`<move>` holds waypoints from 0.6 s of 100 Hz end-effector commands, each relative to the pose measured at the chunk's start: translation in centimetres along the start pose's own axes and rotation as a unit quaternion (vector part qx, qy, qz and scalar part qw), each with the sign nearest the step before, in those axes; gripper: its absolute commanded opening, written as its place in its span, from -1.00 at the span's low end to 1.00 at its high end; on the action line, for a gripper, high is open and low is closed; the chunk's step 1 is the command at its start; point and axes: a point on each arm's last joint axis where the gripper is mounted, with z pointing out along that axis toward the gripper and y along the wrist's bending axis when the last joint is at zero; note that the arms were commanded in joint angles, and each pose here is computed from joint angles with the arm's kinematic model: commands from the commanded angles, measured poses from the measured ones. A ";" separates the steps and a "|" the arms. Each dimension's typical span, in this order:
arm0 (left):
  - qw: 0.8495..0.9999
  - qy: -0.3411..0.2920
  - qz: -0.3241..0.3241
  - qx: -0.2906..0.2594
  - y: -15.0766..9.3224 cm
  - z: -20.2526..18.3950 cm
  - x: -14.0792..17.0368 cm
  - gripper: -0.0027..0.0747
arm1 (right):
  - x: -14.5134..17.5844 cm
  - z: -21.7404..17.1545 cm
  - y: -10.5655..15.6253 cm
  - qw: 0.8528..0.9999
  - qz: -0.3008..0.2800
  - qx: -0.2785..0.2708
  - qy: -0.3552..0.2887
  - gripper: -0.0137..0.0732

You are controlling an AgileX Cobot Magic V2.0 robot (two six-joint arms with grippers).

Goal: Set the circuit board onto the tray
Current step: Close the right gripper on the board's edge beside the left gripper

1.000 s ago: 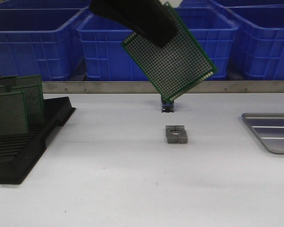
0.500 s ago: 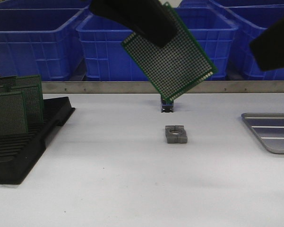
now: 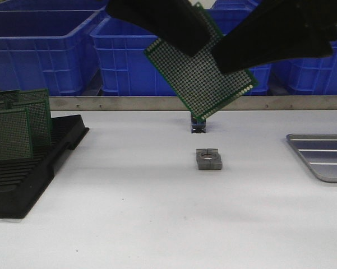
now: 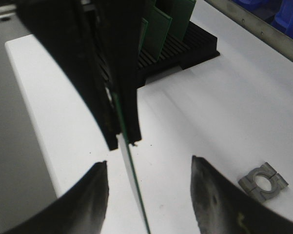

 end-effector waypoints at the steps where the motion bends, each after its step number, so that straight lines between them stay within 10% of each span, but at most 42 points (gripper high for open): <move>1: 0.999 -0.045 0.008 -0.017 -0.6 -1.5 -2.1 -0.98 | -1.6 0.5 -0.3 1.000 0.005 -0.018 -0.019 0.26; 44: 0.998 -0.048 0.007 -0.027 -0.4 -1.5 -2.2 -0.97 | -1.7 1.8 -0.1 0.997 0.014 -0.074 -0.002 -0.91; 60: 0.998 -0.053 0.005 -0.025 -0.4 -1.5 -2.3 -0.51 | -1.7 1.8 -0.1 0.997 0.014 -0.074 -0.002 -0.96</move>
